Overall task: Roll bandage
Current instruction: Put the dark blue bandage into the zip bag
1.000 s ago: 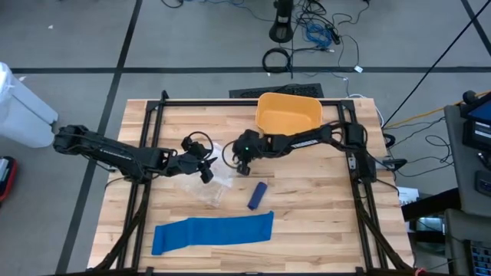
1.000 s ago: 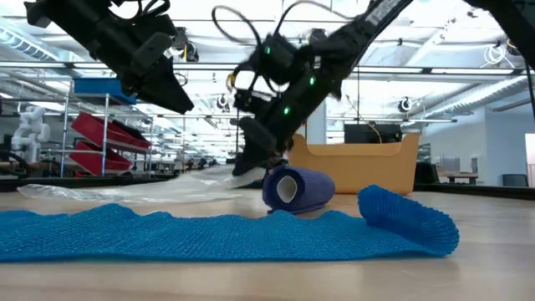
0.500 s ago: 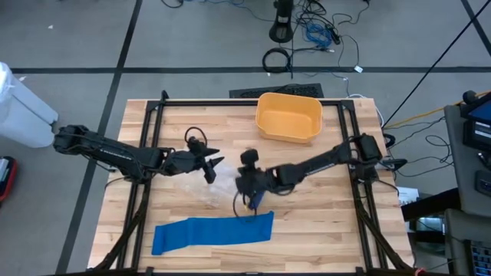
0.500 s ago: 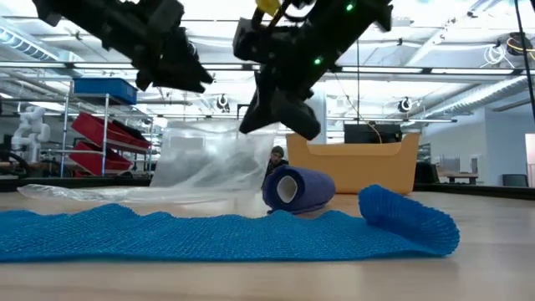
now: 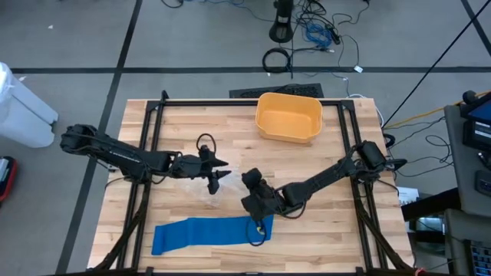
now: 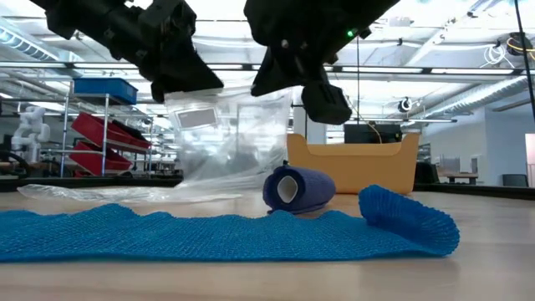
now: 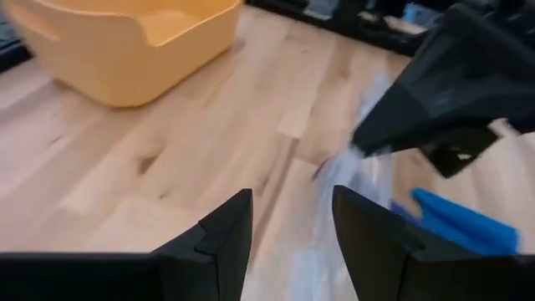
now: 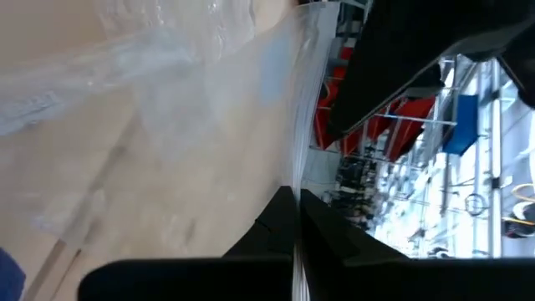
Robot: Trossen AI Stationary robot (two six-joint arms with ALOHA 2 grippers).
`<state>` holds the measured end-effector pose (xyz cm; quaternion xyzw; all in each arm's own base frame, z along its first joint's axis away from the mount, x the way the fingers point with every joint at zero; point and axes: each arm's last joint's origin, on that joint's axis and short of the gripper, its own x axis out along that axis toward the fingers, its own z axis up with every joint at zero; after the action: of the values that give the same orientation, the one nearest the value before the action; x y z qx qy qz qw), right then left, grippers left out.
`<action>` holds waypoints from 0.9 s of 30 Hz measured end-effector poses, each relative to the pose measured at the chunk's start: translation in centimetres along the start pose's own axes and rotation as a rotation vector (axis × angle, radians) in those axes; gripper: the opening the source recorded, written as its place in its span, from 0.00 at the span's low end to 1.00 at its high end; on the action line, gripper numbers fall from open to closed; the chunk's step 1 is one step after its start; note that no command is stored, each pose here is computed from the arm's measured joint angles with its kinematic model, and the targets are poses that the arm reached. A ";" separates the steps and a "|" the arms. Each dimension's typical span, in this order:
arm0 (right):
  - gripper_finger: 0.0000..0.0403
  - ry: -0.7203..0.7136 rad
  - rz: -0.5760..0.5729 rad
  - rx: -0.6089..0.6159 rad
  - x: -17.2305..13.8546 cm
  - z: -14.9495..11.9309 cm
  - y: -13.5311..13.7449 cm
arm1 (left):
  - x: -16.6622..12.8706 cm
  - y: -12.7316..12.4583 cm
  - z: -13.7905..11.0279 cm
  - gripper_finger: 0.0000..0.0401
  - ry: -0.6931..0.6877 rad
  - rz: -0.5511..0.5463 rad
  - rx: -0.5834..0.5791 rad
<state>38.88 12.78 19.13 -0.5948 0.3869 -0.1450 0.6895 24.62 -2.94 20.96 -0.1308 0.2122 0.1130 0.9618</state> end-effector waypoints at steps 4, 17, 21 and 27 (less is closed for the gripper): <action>0.00 0.002 -0.014 -0.050 -0.6 0.3 0.2 | 0.0 -0.2 0.3 0.43 -0.016 -0.045 -0.004; 0.00 -0.011 -0.018 -0.052 -0.8 0.4 0.2 | 0.5 -1.3 -0.5 0.42 -0.002 -0.103 0.265; 0.00 -0.013 -0.016 -0.053 -0.8 0.5 0.2 | 1.2 -1.5 -1.1 0.42 0.017 -0.104 0.309; 0.00 -0.019 -0.019 -0.052 -0.9 0.6 0.2 | 1.6 -1.4 -1.0 0.42 0.006 -0.044 0.307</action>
<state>38.62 13.84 19.27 -0.6177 0.3783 -0.1359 0.6759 26.03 -4.28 19.65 0.0130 0.2271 0.0576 0.9721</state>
